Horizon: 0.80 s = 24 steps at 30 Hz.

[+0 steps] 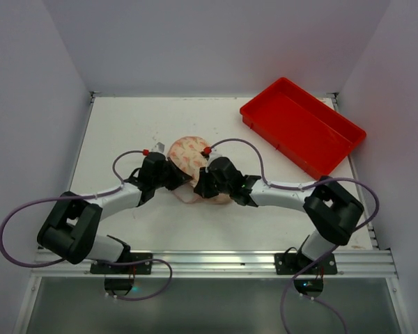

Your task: Unzip the laundry bag and remove the bra

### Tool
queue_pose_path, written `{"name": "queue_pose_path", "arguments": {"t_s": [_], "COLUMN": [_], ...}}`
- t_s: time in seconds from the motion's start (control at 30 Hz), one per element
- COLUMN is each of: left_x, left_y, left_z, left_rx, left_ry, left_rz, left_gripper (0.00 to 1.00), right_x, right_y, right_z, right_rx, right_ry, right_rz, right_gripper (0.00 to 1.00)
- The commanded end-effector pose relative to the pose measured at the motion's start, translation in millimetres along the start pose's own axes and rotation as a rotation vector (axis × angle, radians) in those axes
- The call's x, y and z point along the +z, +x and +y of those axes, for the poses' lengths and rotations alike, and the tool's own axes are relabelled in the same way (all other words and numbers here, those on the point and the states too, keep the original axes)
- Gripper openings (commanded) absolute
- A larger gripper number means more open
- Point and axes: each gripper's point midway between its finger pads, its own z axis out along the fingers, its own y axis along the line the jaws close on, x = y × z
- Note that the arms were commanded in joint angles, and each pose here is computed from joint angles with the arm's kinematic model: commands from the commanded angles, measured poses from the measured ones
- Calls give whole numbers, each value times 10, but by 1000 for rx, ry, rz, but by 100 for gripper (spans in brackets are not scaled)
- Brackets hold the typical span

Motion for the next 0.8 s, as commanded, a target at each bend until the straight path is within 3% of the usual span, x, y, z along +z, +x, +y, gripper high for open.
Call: {"name": "queue_pose_path", "arguments": {"t_s": [0.0, 0.13, 0.23, 0.4, 0.47, 0.57, 0.6, 0.7, 0.77], "left_x": [73, 158, 283, 535, 541, 392, 339, 90, -91], "left_y": [-326, -628, -753, -725, -795, -827, -791, -765, -792], "left_z": [-43, -85, -156, -170, -294, -348, -303, -148, -165], "left_rx": [78, 166, 257, 408, 437, 397, 381, 298, 248], "left_ry": [-23, -26, 20, 77, 111, 105, 93, -10, -29], "left_rz": [-87, -89, -11, 153, 148, 110, 105, 66, 11], "left_gripper": [0, 0, 0, 0, 4, 41, 70, 92, 94], "right_x": [-311, -558, -728, -768, -704, -528, -486, -301, -182], "right_y": [-159, 110, 200, 124, 19, -146, -184, -333, -419], "right_z": [26, -177, -306, -214, -34, 183, 242, 398, 489], "right_rx": [-40, -54, -54, -73, -75, -72, -71, -64, -52], "right_ry": [-9, 46, 93, 62, -3, -73, -94, -134, -160], "right_rz": [-80, -8, -2, -10, -14, -32, -31, -41, -50], "right_gripper": [0, 0, 0, 0, 0, 0, 0, 0, 0]}}
